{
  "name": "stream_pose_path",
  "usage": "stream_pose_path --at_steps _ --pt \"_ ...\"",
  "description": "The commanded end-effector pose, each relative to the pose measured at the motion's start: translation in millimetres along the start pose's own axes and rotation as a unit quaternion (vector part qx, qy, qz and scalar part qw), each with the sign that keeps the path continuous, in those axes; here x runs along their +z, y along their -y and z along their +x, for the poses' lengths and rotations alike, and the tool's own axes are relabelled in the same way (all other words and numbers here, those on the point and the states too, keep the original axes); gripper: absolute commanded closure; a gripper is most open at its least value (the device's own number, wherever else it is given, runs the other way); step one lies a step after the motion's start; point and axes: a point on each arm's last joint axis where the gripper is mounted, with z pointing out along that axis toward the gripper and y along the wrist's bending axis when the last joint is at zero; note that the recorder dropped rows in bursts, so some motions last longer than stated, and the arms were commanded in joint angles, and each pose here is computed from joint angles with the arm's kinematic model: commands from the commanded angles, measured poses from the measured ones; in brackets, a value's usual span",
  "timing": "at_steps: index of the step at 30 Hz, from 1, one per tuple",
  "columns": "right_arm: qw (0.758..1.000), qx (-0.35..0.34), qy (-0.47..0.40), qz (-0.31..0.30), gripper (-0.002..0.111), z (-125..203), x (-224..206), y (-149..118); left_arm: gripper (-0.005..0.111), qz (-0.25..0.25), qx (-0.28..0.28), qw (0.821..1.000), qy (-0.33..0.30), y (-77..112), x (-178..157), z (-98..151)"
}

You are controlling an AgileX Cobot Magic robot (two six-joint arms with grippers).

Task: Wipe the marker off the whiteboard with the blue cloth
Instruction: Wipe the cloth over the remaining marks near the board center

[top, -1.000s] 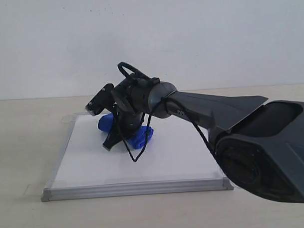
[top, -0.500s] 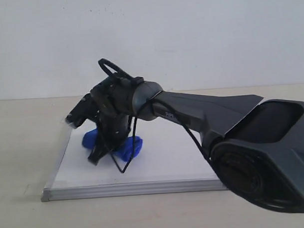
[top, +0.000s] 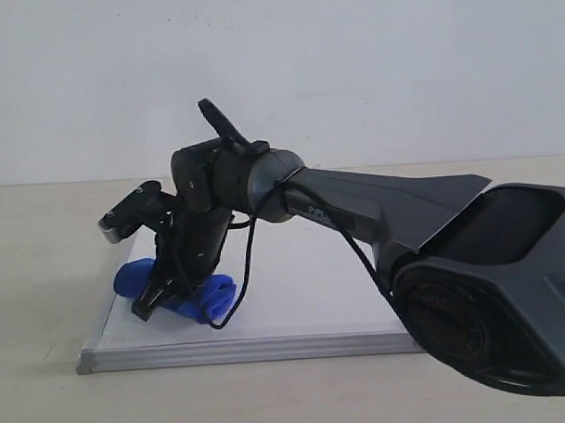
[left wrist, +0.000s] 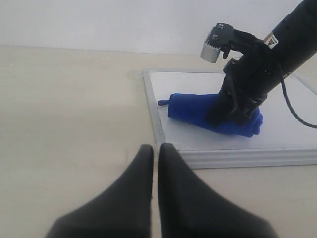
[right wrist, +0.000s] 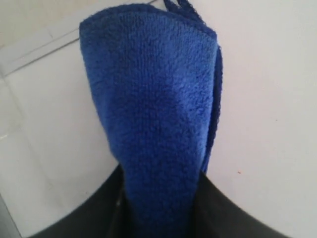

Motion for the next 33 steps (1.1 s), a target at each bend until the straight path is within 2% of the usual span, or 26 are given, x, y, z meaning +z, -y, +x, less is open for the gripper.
stream_pose_path --at_steps 1,3,5,8,11,15,18,23,25,27,30,33 --pt "0.993 0.029 -0.034 0.106 0.109 10 -6 30 0.103 0.002 0.002 1.0 0.0 0.2 0 1" --pt "0.981 0.041 -0.06 0.179 0.109 16 -10 45 0.103 0.002 0.002 1.0 0.0 0.2 0 1" --pt "0.97 0.052 -0.077 0.224 0.109 21 -15 56 0.103 0.002 0.002 1.0 0.0 0.2 0 1" --pt "0.969 0.064 -0.088 0.22 0.109 24 -15 56 0.103 0.002 0.002 1.0 0.0 0.2 0 1" --pt "0.983 0.067 -0.075 0.152 0.109 21 -5 42 0.103 0.002 0.002 1.0 0.0 0.2 0 1" --pt "0.998 0.055 -0.017 0.003 0.109 10 4 16 0.103 0.002 0.002 1.0 0.0 0.2 0 1" --pt "0.998 0.048 0.015 -0.041 0.109 4 3 10 0.103 0.002 0.002 1.0 0.0 0.2 0 1" --pt "0.998 0.061 -0.004 0.016 0.109 13 8 27 0.103 0.002 0.002 1.0 0.0 0.2 0 1" --pt "0.992 0.089 -0.028 0.084 0.109 21 10 43 0.103 0.002 0.002 1.0 0.0 0.2 0 1" --pt "0.979 0.082 -0.064 0.178 0.109 30 8 60 0.103 0.002 0.002 1.0 0.0 0.2 0 1" --pt "0.96 0.079 -0.099 0.25 0.109 37 4 69 0.103 0.002 0.002 1.0 0.0 0.2 0 1" --pt "0.964 0.091 -0.105 0.227 0.109 38 6 65 0.103 0.002 0.002 1.0 0.0 0.2 0 1"
